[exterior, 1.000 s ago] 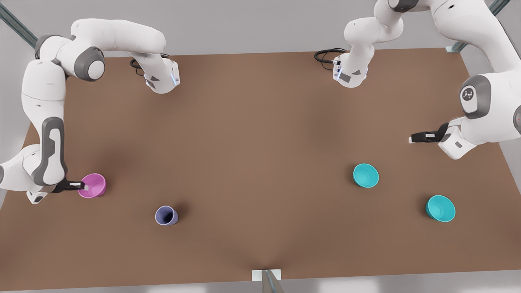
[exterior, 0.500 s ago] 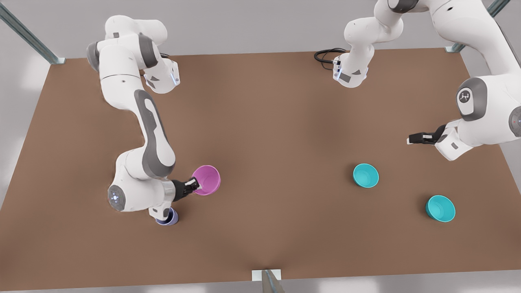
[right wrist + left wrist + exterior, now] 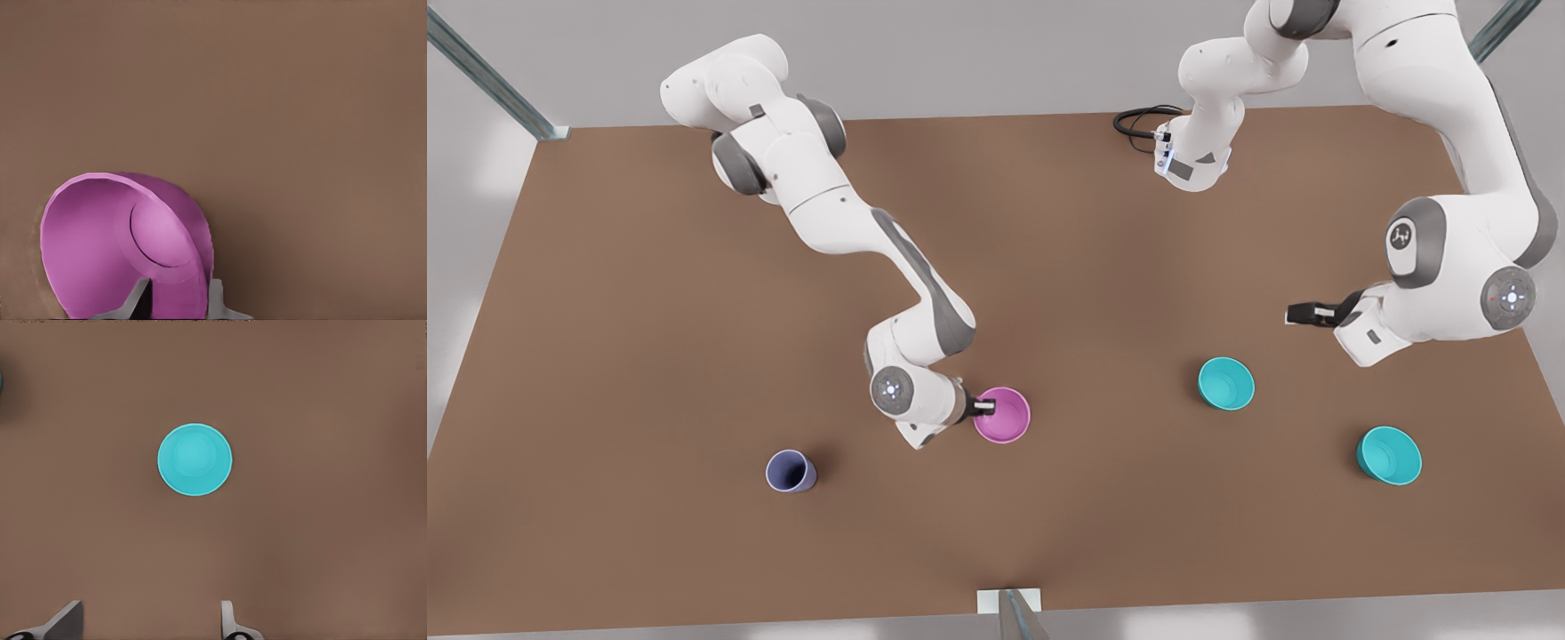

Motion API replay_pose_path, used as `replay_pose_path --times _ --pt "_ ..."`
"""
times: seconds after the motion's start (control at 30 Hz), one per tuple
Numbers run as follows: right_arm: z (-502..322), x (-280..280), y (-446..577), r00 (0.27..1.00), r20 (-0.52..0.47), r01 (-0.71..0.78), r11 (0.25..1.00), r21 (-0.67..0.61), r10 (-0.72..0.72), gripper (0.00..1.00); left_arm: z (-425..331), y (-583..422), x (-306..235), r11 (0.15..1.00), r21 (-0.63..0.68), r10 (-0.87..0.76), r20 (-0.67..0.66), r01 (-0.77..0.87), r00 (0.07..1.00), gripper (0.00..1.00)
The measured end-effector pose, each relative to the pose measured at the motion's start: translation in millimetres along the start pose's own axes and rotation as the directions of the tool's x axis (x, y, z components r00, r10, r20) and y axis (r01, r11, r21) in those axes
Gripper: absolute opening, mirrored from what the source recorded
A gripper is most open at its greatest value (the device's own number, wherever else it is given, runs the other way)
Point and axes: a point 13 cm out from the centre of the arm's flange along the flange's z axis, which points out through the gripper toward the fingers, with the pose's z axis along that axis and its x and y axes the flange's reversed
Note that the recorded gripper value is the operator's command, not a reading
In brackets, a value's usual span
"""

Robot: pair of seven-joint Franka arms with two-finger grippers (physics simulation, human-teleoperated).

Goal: Stack the blue bowl on the pink bowl

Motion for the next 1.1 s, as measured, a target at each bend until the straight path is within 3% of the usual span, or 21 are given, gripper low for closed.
replay_pose_path --times 0.17,0.3,0.4,0.5,0.57,0.67,0.77,0.8,0.83,0.93,1.1 --pt "-10.2 -14.1 19.9 0.988 0.066 -0.133 0.99 -0.053 0.136 1.0 85.3 2.0 -57.0 0.999 0.035 0.005 -0.042 -0.003 0.999 1.0" --pt "-104.2 -64.5 -10.7 0.95 0.108 -0.278 0.951 -0.133 0.293 1.0 151.7 10.0 -73.4 0.996 0.082 -0.023 -0.061 0.028 0.998 1.0" --pt "-170.9 -95.4 -112.8 0.914 0.069 -0.395 0.916 -0.069 0.4 1.0 193.5 11.5 -79.1 0.993 0.113 -0.04 -0.055 0.046 0.998 1.0" --pt "-286.6 -113.5 -304.6 0.873 0.095 -0.485 0.871 0.077 0.478 1.0 215.8 18.2 -95.8 0.992 0.117 -0.053 -0.011 0.054 0.999 1.0" --pt "-376.6 -98.1 -390.2 0.874 0.154 -0.483 0.861 0.159 0.462 1.0 223.1 25.9 -103.7 0.991 0.118 -0.063 0.015 0.061 0.998 1.0" --pt "-479.7 -32.8 -363.4 0.934 0.175 -0.348 0.905 0.243 0.312 1.0 239.5 30.4 -106.6 0.991 0.117 -0.067 0.022 0.064 0.998 1.0" --pt "-515.0 33.2 -344.0 0.971 0.121 -0.232 0.93 0.284 0.205 1.0 251.3 34.5 -106.4 0.991 0.117 -0.07 0.021 0.067 0.997 0.99" --pt "-512.7 47.7 -337.9 0.981 0.096 -0.191 0.937 0.293 0.17 1.0 252.9 35.5 -106.6 0.991 0.117 -0.07 0.023 0.067 0.997 0.64" --pt "-508.2 61.1 -334.1 0.988 0.073 -0.155 0.941 0.301 0.139 1.0 254.2 36.3 -106.8 0.991 0.116 -0.07 0.025 0.067 0.997 0.44" --pt "-496.6 77.2 -333.4 0.997 0.042 -0.077 0.946 0.314 0.067 1.0 252.1 37.5 -109.0 0.991 0.114 -0.069 0.037 0.064 0.997 0.22" --pt "-485.3 66.6 -326.8 0.999 0.022 0.027 0.942 0.335 -0.036 1.0 249.4 30.0 -113.8 0.993 0.103 -0.055 0.05 0.05 0.997 0.21"
